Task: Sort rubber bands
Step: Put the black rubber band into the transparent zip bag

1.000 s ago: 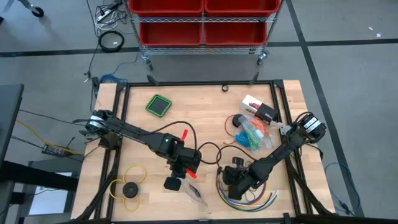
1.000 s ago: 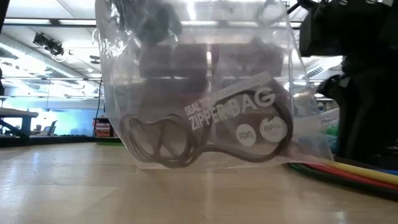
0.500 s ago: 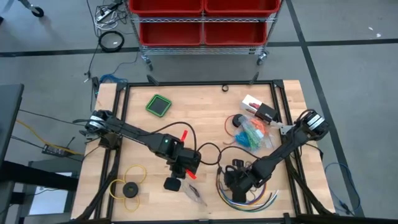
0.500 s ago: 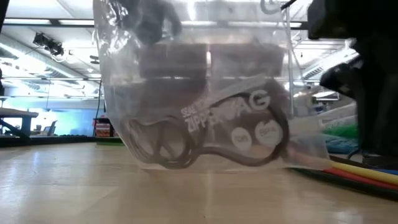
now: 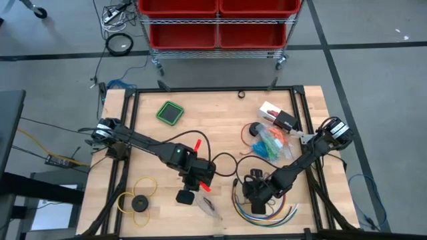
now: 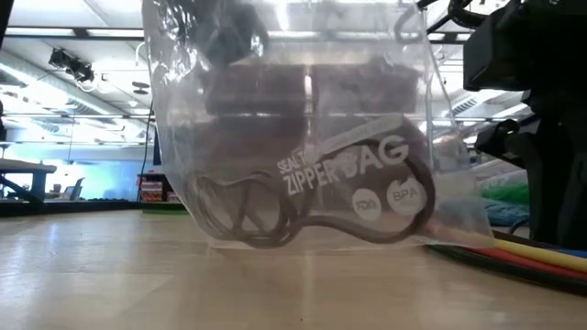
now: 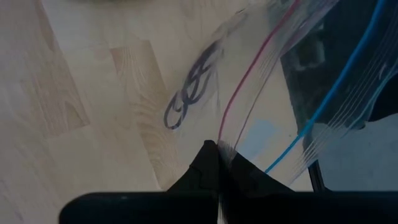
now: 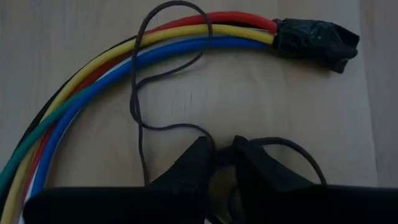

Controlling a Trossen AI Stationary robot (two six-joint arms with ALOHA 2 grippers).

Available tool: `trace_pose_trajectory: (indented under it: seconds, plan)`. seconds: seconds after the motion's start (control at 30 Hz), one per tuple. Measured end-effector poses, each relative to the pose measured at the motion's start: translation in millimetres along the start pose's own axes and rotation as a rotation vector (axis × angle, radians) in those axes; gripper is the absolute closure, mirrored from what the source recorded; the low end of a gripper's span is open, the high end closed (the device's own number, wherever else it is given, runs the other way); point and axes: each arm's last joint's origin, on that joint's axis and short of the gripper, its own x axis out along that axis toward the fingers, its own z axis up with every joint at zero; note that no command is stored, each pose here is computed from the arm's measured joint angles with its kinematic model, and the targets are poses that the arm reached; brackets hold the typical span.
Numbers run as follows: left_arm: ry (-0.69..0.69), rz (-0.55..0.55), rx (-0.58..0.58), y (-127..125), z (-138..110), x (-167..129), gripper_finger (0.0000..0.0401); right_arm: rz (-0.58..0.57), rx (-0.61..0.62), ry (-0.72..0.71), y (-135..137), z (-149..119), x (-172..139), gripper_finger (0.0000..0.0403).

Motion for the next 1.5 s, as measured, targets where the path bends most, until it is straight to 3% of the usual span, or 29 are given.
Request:
trace_pose_trajectory:
  seconds: [0.1, 0.27, 0.47, 0.7, 0.9, 1.03, 1.23, 1.5]
  plan:
    - [0.000, 0.000, 0.001, 0, 0, 0, 0.0400, -0.004, 0.013, -0.003, 0, 0, 0, 0.0344]
    - [0.000, 0.000, 0.001, 0, 0, 0, 0.0400, -0.007, 0.033, -0.005, 0, 0, 1, 0.0395]
    - [0.001, 0.000, 0.001, 0, 0, 0, 0.0400, -0.050, 0.048, -0.083, 5, 10, -7, 0.0402]
    - [0.002, 0.000, 0.000, 0, 0, 0, 0.0400, -0.107, 0.025, -0.196, 14, 41, -47, 0.0403]
    - [0.002, 0.000, 0.000, 0, 0, 0, 0.0400, -0.066, -0.048, -0.213, 21, 55, -70, 0.0401]
    - [0.002, 0.000, 0.000, 0, 0, 0, 0.0400, 0.002, -0.024, -0.188, 25, 55, -66, 0.0377]
    - [0.001, 0.003, 0.000, 0, 0, 0, 0.0400, 0.066, -0.052, -0.203, 43, 52, -43, 0.0306]
    - [0.002, 0.004, -0.001, 0, 0, 0, 0.0400, -0.020, -0.078, -0.047, 46, 31, -3, 0.0255]
